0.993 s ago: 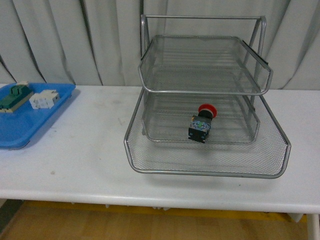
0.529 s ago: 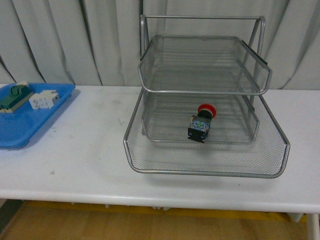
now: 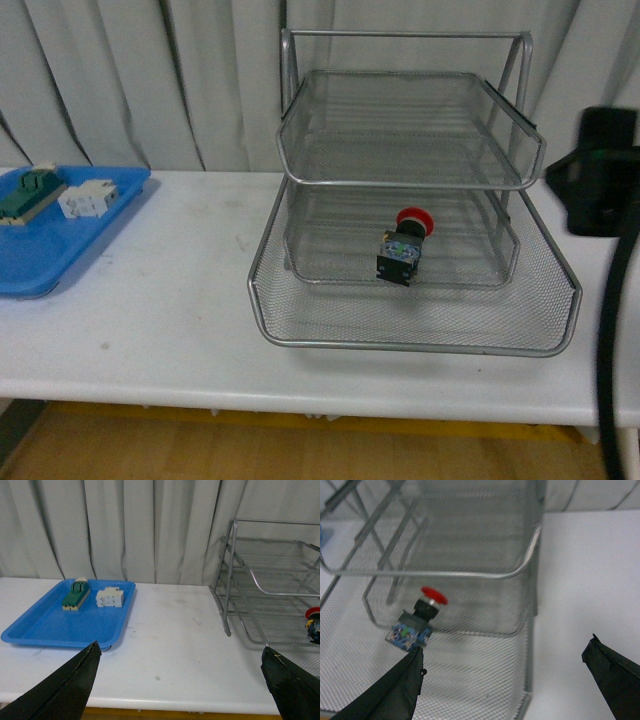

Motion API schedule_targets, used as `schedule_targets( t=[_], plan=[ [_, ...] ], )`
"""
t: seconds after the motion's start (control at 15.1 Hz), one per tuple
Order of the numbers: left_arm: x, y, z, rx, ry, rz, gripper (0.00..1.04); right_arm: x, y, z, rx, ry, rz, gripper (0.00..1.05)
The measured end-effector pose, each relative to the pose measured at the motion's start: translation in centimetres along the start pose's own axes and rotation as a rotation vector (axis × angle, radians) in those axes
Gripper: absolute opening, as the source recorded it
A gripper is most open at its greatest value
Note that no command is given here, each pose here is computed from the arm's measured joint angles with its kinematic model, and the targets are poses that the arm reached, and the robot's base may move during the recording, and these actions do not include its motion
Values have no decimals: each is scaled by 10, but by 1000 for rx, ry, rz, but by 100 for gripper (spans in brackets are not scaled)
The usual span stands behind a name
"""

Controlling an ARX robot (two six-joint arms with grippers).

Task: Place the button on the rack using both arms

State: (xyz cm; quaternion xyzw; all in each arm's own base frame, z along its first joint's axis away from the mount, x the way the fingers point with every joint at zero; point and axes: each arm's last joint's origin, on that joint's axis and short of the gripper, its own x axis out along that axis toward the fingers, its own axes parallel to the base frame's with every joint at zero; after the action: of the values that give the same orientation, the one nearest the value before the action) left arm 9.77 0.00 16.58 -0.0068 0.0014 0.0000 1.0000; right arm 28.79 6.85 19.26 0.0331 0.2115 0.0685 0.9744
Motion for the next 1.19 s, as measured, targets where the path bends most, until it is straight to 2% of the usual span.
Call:
schedule_targets(
  t=[0.07,0.33,0.6,0.86,1.06,1.19],
  plan=[
    [0,0,0,0,0,0,98,13,13,0,-20,70,29,94],
    [0,0,0,0,0,0,98,18,50,-17,-99,215,112,50],
    [0,0,0,0,0,0,98,17,66,-42,-130,281,147,3],
    [0,0,0,0,0,0,98,26,67,-82,-138,368,133,2],
    [0,0,0,0,0,0,98,36,68,-97,-128,417,118,2],
    [0,0,0,0,0,0,98,46,68,-96,-123,418,106,2]
  ],
)
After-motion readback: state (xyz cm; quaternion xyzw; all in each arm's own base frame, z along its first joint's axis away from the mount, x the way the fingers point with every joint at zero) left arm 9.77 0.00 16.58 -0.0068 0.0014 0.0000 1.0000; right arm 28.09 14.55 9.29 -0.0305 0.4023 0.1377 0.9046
